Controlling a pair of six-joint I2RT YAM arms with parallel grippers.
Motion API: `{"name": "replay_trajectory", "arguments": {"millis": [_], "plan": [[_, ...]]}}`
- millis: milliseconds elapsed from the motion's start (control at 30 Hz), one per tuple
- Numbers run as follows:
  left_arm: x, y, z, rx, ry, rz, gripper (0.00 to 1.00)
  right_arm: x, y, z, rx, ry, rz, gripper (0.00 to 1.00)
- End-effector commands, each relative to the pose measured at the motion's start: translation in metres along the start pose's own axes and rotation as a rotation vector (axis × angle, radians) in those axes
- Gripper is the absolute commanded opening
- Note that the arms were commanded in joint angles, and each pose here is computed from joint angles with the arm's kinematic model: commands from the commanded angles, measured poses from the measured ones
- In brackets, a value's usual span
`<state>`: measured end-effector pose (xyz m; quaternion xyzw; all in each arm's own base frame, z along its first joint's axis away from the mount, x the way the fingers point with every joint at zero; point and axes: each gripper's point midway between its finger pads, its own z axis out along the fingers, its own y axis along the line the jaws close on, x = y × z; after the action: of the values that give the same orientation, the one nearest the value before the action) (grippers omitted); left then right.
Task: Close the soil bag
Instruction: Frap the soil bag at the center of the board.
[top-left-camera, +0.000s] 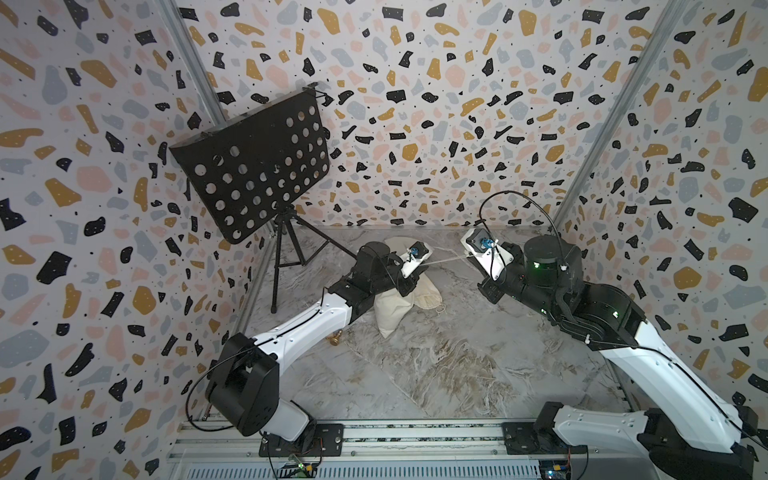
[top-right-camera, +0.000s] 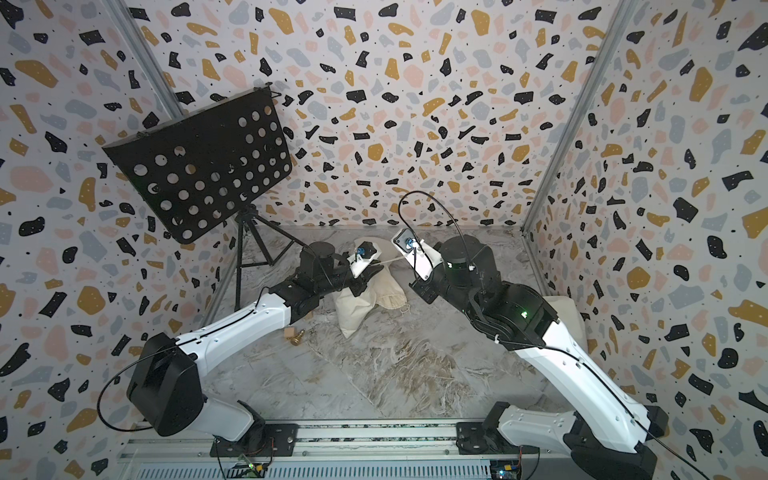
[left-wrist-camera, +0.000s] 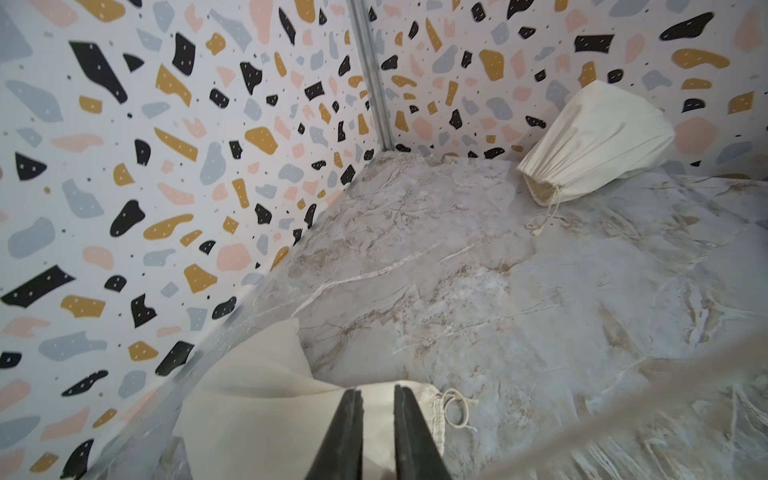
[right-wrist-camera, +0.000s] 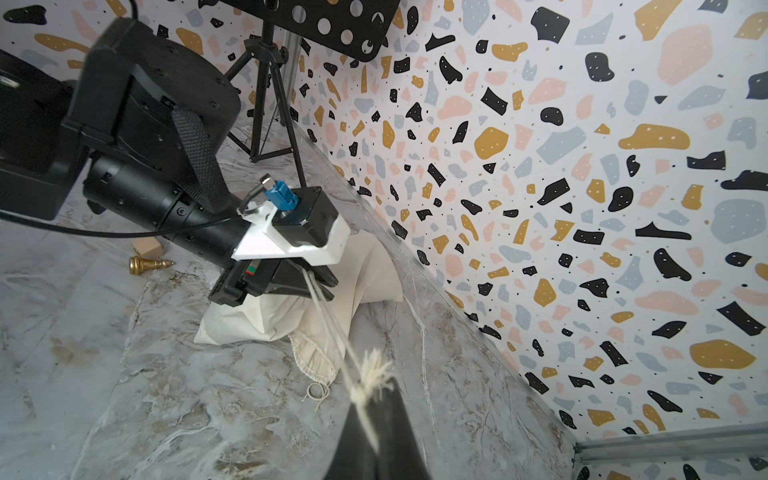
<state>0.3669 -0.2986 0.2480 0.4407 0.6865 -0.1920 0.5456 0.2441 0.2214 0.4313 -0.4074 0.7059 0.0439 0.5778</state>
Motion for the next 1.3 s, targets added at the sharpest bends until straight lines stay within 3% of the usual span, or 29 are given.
{"name": "replay_trajectory", "arguments": {"millis": [0,100,300,467,600,667,767,900,1000,1133,1200,1267], "plan": [[0.123,0.026,-0.005,-0.134,0.35,-0.171,0.21,-0.058,-0.063,-0.087,0.209,-0.293,0.097,0.0],[0.133,0.027,-0.003,-0.136,0.367,-0.194,0.23,-0.057,-0.066,-0.092,0.225,-0.298,0.098,0.0],[0.149,0.045,-0.012,-0.216,0.407,-0.256,0.18,-0.051,-0.078,-0.103,0.293,-0.291,0.1,0.0],[0.148,0.082,-0.044,-0.379,0.425,-0.302,0.0,-0.05,-0.077,-0.1,0.296,-0.291,0.098,0.0],[0.134,0.12,-0.091,-0.612,0.445,-0.315,0.0,-0.044,-0.077,-0.078,0.32,-0.23,0.079,0.0],[0.127,0.123,-0.105,-0.654,0.452,-0.316,0.0,-0.035,-0.073,-0.06,0.321,-0.183,0.073,0.0],[0.12,0.106,-0.105,-0.637,0.43,-0.31,0.0,-0.003,-0.059,-0.023,0.292,-0.082,0.092,0.0],[0.117,0.091,-0.107,-0.623,0.367,-0.344,0.0,0.076,-0.023,0.033,0.232,0.062,0.176,0.0],[0.104,0.086,-0.11,-0.594,0.317,-0.334,0.0,0.136,0.019,0.069,0.142,0.104,0.252,0.0],[0.095,0.067,-0.102,-0.515,0.314,-0.281,0.0,0.179,0.065,0.097,0.023,0.066,0.32,0.0],[0.096,0.057,-0.095,-0.476,0.327,-0.254,0.0,0.189,0.079,0.102,-0.024,0.051,0.328,0.1],[0.096,0.049,-0.088,-0.444,0.339,-0.238,0.0,0.19,0.087,0.105,-0.06,0.033,0.315,0.25]]}}
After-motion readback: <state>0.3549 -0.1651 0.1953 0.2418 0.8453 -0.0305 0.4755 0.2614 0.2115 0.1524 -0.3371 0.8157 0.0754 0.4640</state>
